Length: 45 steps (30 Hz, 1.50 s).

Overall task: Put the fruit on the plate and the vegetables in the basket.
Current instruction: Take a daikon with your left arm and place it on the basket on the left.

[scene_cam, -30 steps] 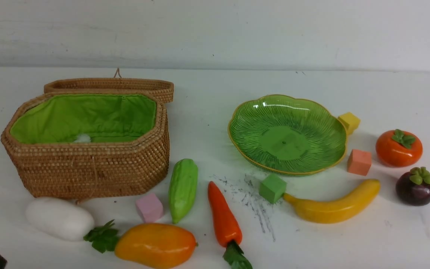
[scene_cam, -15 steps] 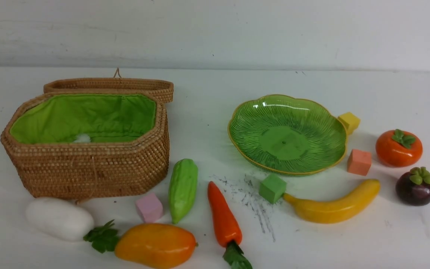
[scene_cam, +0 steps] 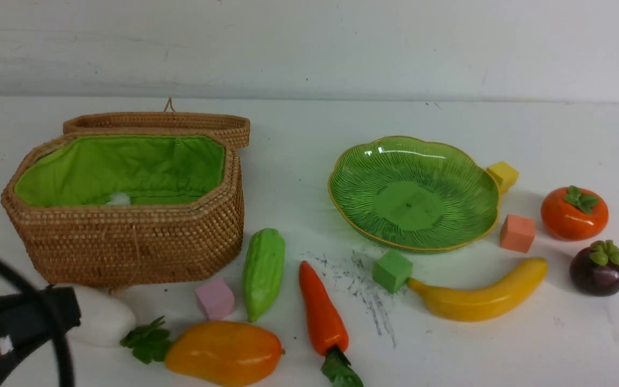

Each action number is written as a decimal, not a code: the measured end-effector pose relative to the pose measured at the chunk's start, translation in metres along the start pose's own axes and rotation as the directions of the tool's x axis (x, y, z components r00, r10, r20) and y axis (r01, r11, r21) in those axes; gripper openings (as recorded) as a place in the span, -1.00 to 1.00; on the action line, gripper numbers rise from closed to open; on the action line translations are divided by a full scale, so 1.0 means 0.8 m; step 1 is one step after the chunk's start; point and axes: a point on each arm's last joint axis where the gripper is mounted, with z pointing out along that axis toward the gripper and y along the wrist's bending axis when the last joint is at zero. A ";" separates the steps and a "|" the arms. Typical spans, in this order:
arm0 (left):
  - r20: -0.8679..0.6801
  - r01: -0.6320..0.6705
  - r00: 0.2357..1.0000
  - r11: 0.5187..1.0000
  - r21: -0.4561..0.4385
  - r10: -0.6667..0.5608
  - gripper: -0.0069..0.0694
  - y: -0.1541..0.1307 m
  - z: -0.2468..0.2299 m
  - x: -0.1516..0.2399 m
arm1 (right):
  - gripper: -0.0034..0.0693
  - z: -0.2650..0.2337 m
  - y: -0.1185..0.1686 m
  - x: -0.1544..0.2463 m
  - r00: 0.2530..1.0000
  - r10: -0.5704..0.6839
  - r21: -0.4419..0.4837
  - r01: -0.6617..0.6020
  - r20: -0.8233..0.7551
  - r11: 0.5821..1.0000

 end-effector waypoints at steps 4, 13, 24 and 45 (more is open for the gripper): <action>-0.090 -0.089 0.992 0.996 -0.020 0.087 -0.85 0.000 0.021 -0.016 | -0.33 -0.001 0.006 -0.007 0.991 0.133 -0.031 -0.132 0.022 0.991; -0.351 -0.257 0.901 0.965 0.042 0.255 -0.85 -0.024 0.036 -0.061 | -0.65 -0.021 0.127 -0.098 0.829 -0.271 -0.289 0.140 -0.488 0.947; -0.490 -0.565 0.682 0.816 0.118 0.543 -0.85 -0.034 0.047 -0.049 | -0.64 -0.028 0.203 -0.165 0.528 -0.717 -0.702 0.283 -0.455 0.653; -0.699 -0.737 0.158 0.555 0.386 0.697 -0.55 0.065 0.176 -0.058 | -0.59 -0.041 0.190 -0.174 0.442 -0.825 -0.729 0.423 -0.352 0.538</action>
